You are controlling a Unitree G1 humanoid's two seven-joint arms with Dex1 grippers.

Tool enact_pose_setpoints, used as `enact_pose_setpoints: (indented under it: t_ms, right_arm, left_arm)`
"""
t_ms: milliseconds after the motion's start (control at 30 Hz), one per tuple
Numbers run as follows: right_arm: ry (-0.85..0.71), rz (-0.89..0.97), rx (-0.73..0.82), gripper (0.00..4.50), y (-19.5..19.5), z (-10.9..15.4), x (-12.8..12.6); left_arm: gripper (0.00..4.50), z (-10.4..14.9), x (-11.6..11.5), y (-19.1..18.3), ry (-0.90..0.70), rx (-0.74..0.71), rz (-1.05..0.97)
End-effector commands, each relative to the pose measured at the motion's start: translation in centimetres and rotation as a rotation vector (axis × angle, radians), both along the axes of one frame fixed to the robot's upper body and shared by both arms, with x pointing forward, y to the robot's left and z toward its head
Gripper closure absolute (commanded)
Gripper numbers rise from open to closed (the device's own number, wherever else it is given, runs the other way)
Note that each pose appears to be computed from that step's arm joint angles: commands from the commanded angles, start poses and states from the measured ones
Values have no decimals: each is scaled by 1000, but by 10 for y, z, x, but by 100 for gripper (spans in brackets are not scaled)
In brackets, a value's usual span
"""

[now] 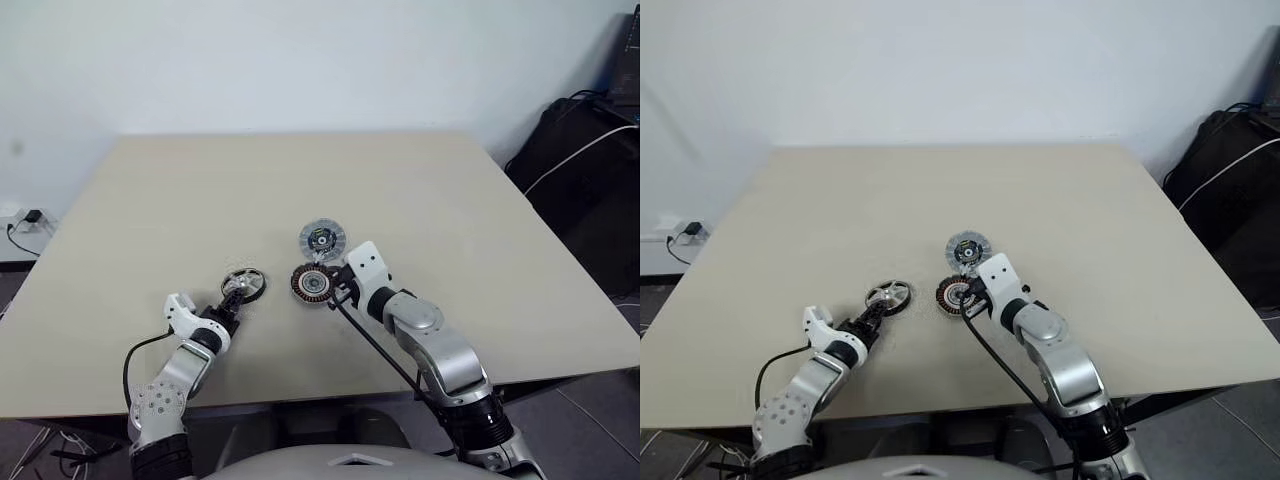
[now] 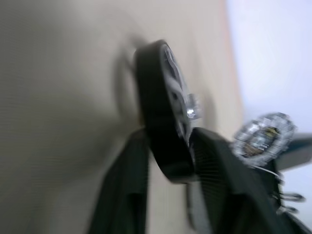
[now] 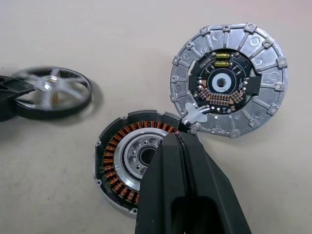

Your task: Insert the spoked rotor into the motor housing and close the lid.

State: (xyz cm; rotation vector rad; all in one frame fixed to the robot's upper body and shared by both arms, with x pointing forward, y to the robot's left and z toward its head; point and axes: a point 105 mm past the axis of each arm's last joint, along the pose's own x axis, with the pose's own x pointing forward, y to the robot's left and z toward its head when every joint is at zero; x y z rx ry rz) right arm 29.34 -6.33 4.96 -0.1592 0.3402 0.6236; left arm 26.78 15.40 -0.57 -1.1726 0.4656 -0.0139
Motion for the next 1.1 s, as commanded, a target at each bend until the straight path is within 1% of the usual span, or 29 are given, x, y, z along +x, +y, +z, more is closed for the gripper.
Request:
enact_pose_setpoints:
  t_ms: [33,133,200,233,367,467,600,733,833,967,1100]
  right_arm:
    - [-49,-8,18,450,-1,14,3]
    - [-48,-10,18,450,-1,14,3]
    - [-48,-11,18,450,-1,14,3]
    - [-49,-13,17,450,-2,14,3]
    - [-58,-24,18,450,-7,16,1]
    - [-54,-29,12,450,-14,15,-2]
    - [-28,-52,-10,450,-27,8,-6]
    - [-3,-70,-21,450,-37,3,-11]
    - [9,-83,-19,450,-42,2,-15]
    - [14,-111,-16,450,-46,1,-17]
    - [17,-131,-14,450,-49,1,-19]
  left_arm:
    - [407,-2,1,-17,17,-59,7]
    - [409,-3,0,-15,20,-47,9]
    - [409,1,0,-10,-6,-34,23]
    - [409,4,1,-8,-35,-25,29]
    - [409,37,3,-3,-253,-20,59]
    - [409,54,3,-12,-363,-43,26]
    - [409,65,3,-38,-440,-95,-107]
    - [409,69,6,-62,-461,-191,-224]
    - [409,69,10,-77,-451,-231,-293]
    - [409,62,16,-91,-414,-253,-355]
    - [409,52,15,-104,-366,-267,-415]
